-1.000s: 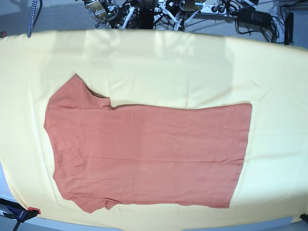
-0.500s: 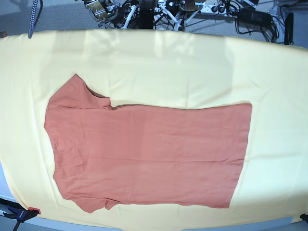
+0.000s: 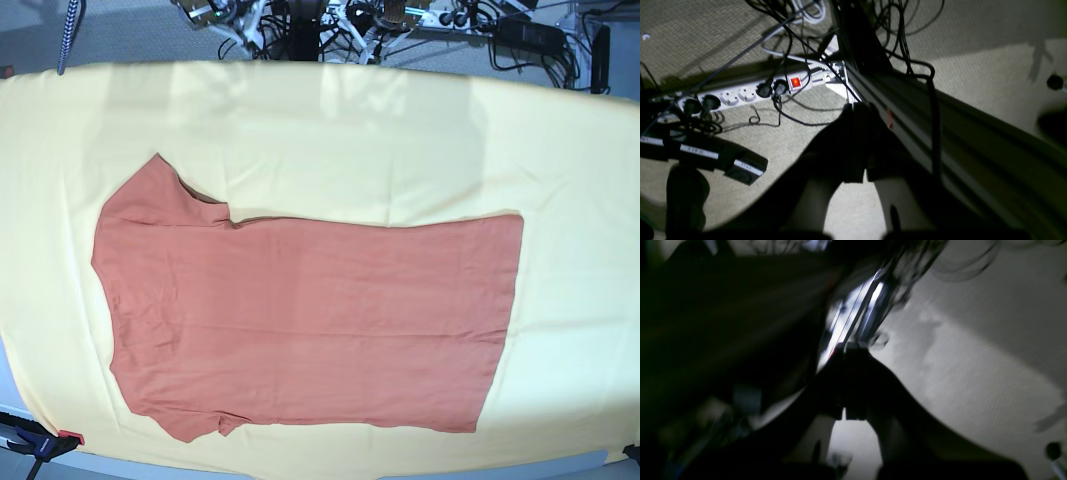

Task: Fold the T-shirt properly

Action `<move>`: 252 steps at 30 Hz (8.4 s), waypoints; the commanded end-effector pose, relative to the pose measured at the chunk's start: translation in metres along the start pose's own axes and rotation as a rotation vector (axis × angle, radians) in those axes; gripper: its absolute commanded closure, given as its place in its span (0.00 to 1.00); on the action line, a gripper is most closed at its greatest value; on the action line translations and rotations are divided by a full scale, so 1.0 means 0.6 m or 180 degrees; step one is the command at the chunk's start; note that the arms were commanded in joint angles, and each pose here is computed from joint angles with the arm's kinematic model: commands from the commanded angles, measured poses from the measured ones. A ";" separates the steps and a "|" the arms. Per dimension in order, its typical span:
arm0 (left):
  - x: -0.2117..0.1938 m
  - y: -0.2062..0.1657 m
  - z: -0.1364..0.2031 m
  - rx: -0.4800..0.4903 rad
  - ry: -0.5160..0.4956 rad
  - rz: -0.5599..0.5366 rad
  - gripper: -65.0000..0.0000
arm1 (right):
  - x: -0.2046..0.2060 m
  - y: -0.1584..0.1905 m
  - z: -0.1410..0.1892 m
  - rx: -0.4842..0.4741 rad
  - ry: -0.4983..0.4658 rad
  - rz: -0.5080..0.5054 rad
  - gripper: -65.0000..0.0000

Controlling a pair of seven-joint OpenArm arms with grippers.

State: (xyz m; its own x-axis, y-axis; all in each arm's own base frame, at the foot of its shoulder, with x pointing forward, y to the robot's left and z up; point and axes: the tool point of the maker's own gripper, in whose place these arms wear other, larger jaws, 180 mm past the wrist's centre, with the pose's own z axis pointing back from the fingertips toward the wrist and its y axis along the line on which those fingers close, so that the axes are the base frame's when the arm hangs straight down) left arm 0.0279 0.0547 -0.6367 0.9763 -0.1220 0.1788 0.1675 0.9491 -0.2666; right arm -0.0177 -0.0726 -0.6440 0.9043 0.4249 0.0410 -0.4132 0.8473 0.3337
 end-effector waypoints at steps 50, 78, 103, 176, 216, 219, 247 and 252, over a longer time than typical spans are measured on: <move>0.222 0.041 0.560 0.1100 -0.1745 -0.2101 1.00 | 0.128 -0.050 0.641 -0.3523 -0.1556 0.1904 1.00; 0.477 0.189 0.622 0.0917 -0.2154 -0.4152 0.36 | 0.299 -0.103 0.639 -0.2672 -0.2308 0.2506 0.78; 0.605 0.233 0.503 0.1234 -0.1569 -0.4825 0.53 | 0.307 -0.105 0.646 -0.2689 -0.2371 0.2460 0.55; 0.517 0.223 0.580 0.0600 -0.1033 -0.4907 0.98 | 0.298 -0.177 0.621 -0.2073 -0.1639 0.2345 1.00; 0.554 0.250 0.508 0.0759 -0.0943 -0.5141 1.00 | 0.302 -0.172 0.623 -0.2049 -0.1704 0.2369 1.00; 0.555 0.236 0.535 0.0743 -0.1025 -0.5204 1.00 | 0.302 -0.172 0.623 -0.2050 -0.1703 0.2371 1.00; 0.339 0.181 0.559 -0.0237 -0.0411 -0.5445 1.00 | 0.157 -0.163 0.594 -0.2354 -0.0540 0.2438 1.00; 0.300 0.168 0.567 -0.0378 -0.0228 -0.5564 1.00 | 0.120 -0.166 0.584 -0.2322 -0.0295 0.2358 1.00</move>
State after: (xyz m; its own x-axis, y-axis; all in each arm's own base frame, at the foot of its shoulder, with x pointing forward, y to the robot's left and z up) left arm 0.1687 0.2221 -0.3178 -0.3471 -0.8672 0.3571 0.9357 -0.2943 0.1947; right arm 0.1221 -0.2333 -0.3508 0.3981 0.9115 0.1034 -0.8095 0.4021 -0.4278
